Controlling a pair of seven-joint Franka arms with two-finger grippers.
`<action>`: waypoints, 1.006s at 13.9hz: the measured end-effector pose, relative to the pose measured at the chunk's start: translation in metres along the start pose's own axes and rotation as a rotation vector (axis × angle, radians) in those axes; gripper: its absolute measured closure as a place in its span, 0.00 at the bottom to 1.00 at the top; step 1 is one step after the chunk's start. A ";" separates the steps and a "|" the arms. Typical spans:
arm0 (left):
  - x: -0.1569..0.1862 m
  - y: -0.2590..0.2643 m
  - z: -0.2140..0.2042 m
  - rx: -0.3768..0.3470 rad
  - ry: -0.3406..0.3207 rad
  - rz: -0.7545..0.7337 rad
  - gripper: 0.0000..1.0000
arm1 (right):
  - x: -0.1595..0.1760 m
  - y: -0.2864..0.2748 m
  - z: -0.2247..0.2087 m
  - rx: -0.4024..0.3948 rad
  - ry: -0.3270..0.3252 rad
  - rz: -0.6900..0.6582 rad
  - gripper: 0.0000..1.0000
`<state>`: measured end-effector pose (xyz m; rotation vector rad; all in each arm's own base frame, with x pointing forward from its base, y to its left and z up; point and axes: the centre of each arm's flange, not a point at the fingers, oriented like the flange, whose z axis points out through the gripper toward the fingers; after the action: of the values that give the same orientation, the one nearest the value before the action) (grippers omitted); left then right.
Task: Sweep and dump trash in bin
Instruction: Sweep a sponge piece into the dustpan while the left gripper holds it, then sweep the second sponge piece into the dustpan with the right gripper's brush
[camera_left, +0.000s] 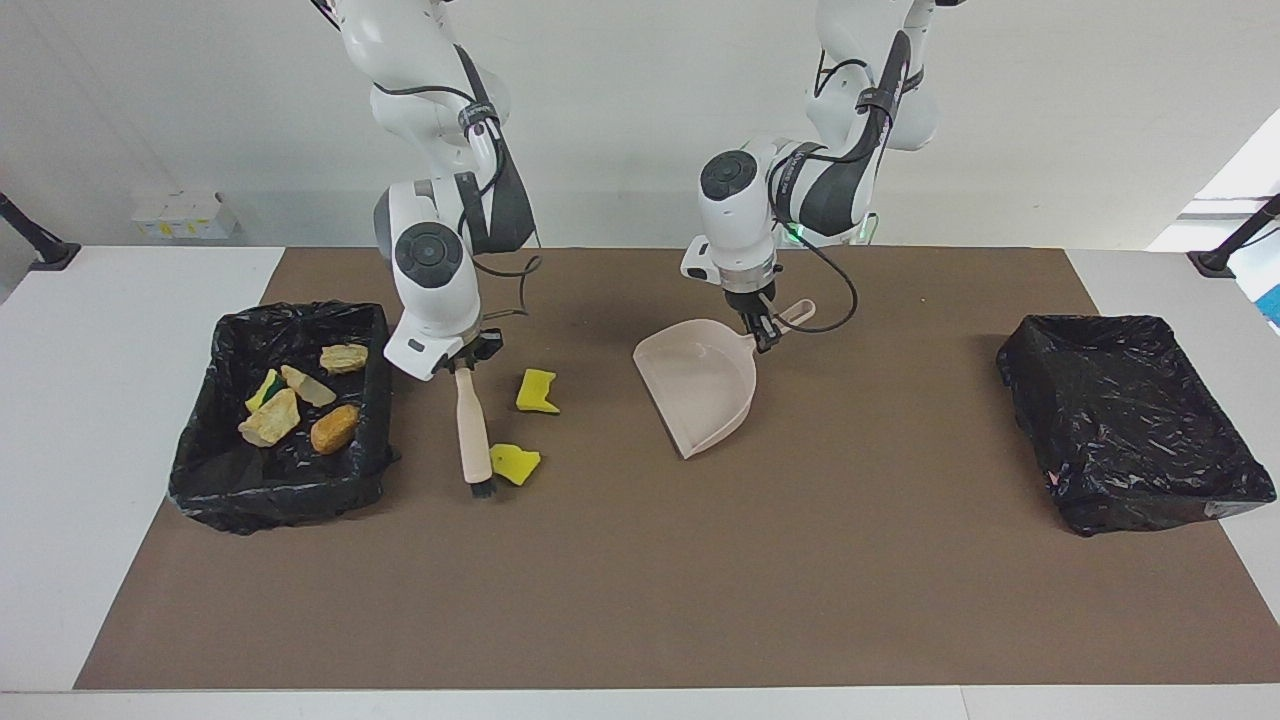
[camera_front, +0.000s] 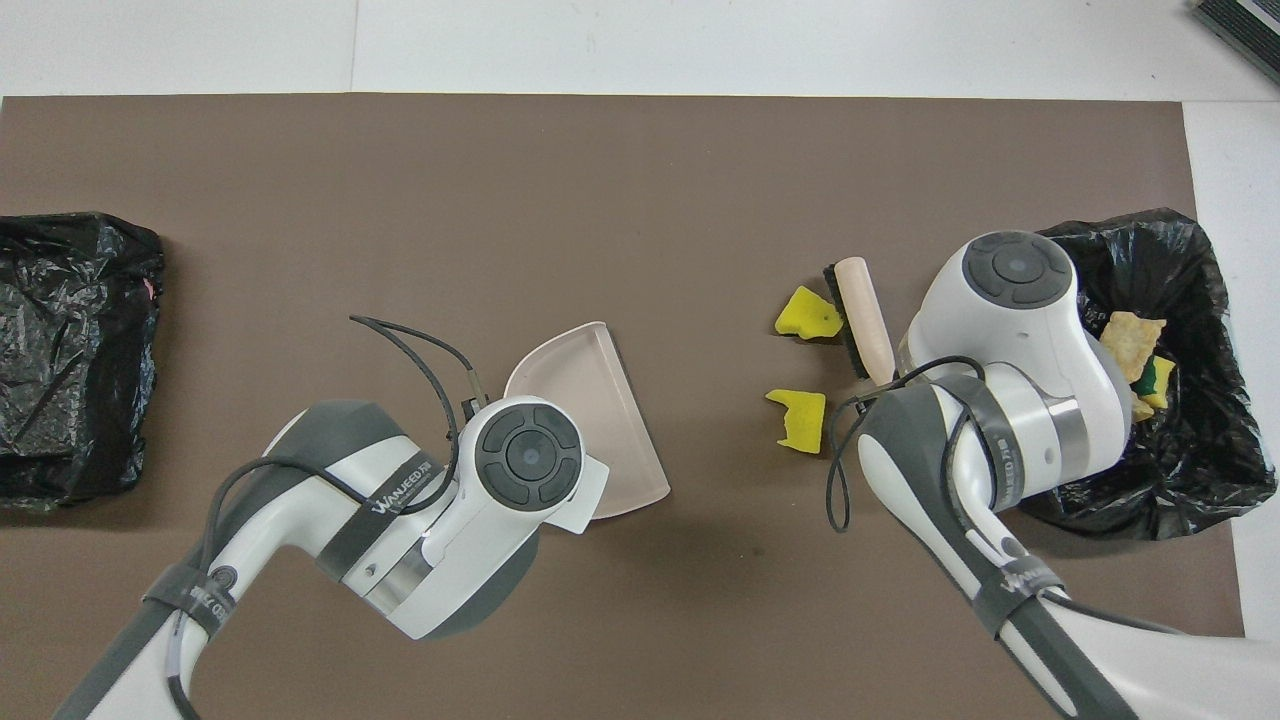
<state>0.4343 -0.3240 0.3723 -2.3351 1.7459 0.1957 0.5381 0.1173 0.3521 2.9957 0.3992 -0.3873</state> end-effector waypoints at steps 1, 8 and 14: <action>0.000 0.000 0.000 0.001 0.002 0.001 0.67 | -0.002 -0.007 0.004 0.010 0.004 -0.006 0.74; 0.000 0.001 0.002 0.001 0.002 0.009 0.67 | -0.009 -0.100 0.010 0.095 -0.015 -0.100 0.74; -0.003 -0.001 0.007 0.000 0.006 0.026 0.67 | -0.023 -0.199 -0.003 0.379 -0.044 -0.084 0.74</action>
<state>0.4350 -0.3193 0.3662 -2.3165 1.7797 0.1938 0.4640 0.3036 0.3487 3.3344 0.5003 -0.5964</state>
